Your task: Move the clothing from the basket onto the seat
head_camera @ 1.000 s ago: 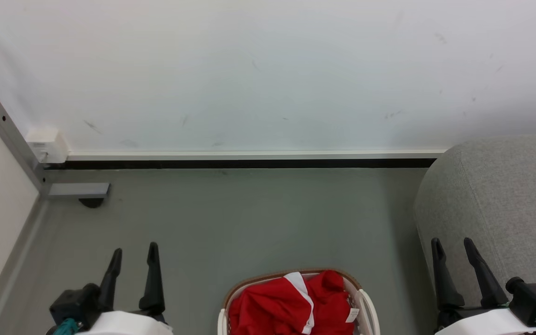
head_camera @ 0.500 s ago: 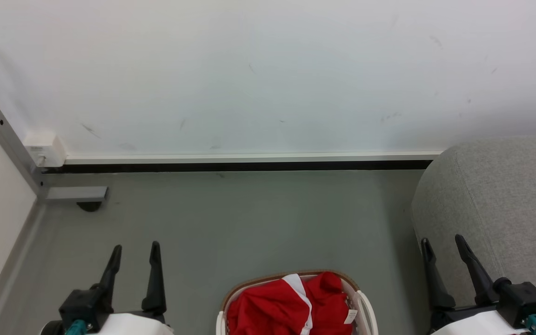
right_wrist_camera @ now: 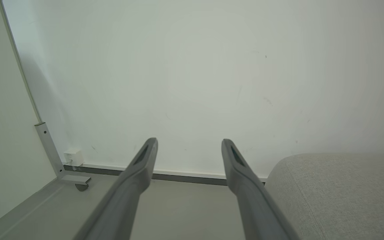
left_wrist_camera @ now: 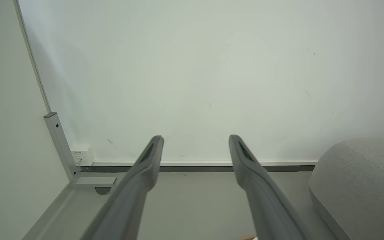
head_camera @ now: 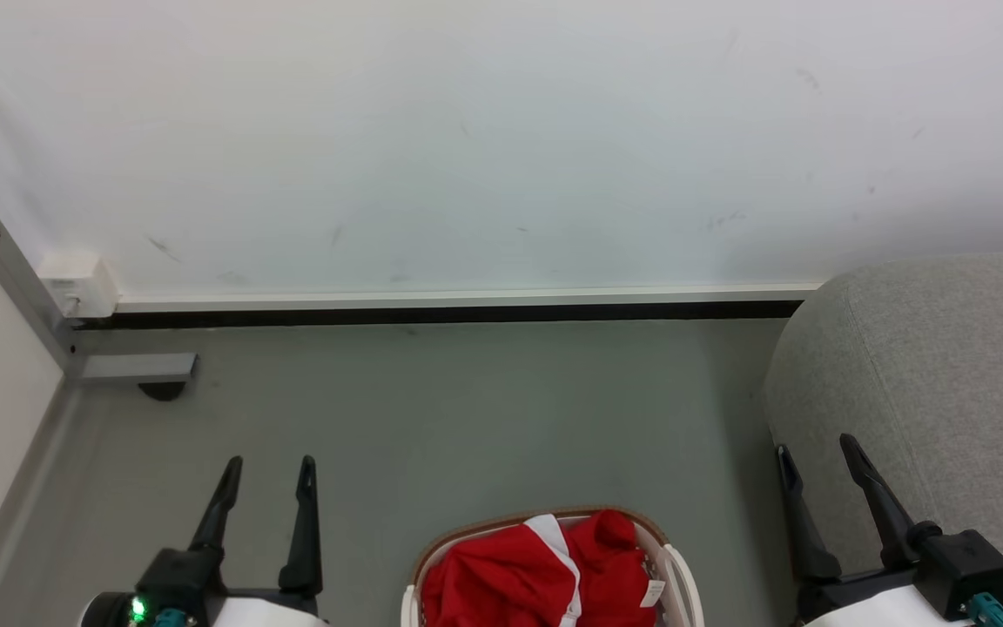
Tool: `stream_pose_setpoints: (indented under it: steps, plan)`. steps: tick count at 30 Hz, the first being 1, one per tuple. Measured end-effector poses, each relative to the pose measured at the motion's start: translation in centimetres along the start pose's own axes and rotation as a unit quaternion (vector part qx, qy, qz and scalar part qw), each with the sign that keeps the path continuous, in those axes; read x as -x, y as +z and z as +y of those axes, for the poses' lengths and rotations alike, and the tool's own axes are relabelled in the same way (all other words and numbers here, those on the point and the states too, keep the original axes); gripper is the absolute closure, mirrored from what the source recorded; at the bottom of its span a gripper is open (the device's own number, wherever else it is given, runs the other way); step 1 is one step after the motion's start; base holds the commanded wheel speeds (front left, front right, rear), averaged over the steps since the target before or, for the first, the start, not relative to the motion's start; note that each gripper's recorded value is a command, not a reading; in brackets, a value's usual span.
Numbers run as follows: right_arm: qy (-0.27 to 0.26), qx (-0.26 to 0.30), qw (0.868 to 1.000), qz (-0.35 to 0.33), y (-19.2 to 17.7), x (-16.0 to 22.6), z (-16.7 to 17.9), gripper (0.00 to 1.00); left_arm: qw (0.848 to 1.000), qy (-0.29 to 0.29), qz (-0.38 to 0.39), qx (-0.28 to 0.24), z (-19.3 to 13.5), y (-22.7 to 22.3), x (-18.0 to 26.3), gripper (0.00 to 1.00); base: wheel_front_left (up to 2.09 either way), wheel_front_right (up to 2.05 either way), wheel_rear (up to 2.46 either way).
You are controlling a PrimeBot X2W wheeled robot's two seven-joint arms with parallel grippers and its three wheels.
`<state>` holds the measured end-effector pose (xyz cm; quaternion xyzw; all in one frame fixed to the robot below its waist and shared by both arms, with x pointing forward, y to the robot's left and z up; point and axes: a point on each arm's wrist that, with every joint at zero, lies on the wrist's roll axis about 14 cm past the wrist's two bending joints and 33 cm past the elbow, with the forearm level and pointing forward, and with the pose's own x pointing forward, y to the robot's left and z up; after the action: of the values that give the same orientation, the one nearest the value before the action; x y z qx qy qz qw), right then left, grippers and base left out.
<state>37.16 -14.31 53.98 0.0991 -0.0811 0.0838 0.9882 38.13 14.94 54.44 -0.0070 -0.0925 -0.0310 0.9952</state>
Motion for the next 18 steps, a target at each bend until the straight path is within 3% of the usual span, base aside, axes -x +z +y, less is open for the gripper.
stream_pose_setpoints:
  steps: [18]
  plan:
    - [0.004, 0.019, 1.000, -0.005, 0.11, 0.10, 0.09, 0.00, 1.000, -0.010, -0.005, -0.016, -0.61, -0.08, -0.21, 0.00, 0.00, 0.00, 0.00]
